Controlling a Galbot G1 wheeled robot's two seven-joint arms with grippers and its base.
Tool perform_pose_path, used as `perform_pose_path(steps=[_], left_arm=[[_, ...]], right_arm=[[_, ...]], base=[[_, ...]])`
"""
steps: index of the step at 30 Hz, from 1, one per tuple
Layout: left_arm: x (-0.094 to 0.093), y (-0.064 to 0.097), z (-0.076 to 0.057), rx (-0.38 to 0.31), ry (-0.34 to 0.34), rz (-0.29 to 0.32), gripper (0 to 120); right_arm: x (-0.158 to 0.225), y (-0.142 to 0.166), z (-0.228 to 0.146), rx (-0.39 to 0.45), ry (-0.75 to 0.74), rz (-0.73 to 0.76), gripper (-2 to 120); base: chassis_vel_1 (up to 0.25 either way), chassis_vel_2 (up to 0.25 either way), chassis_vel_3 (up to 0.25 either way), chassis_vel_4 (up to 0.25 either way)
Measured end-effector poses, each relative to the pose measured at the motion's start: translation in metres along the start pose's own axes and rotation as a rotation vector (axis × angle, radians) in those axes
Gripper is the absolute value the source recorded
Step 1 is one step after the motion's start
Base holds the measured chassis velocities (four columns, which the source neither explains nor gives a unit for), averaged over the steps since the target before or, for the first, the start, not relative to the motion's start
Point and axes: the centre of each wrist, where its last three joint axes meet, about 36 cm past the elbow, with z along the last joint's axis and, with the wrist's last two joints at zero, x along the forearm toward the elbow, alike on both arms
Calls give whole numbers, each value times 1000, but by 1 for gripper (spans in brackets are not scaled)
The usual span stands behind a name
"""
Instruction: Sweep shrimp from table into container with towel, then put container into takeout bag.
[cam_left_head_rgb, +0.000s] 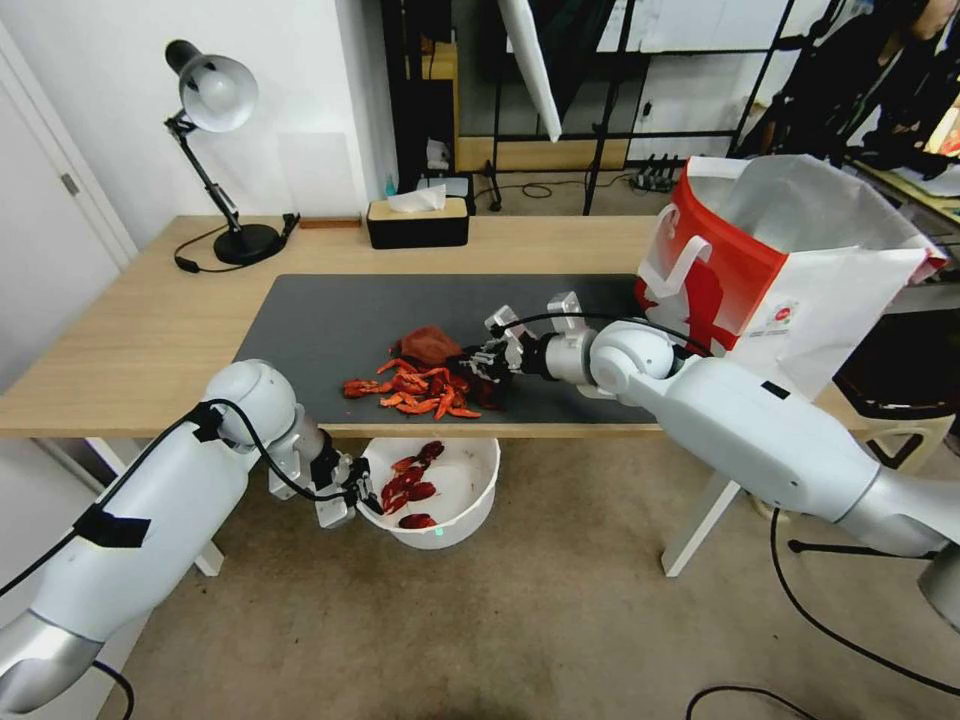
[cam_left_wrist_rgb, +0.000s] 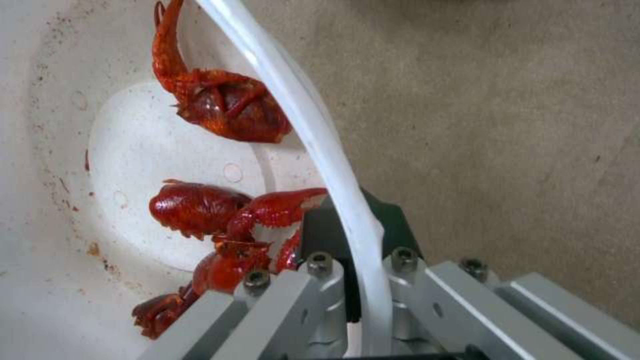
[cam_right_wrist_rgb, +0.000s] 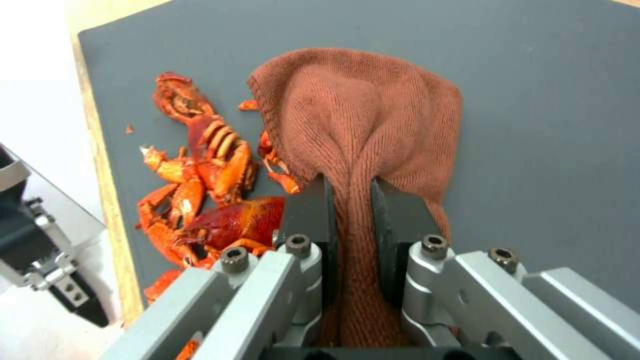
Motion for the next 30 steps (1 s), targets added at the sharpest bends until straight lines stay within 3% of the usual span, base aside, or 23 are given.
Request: perform_pose_path(steps=[30], left_arm=[[0,7,-2,-16,1,-8,0]], right_arm=[[38,28,16,0,-14,-9,10]], base=[[0,0,0,0]])
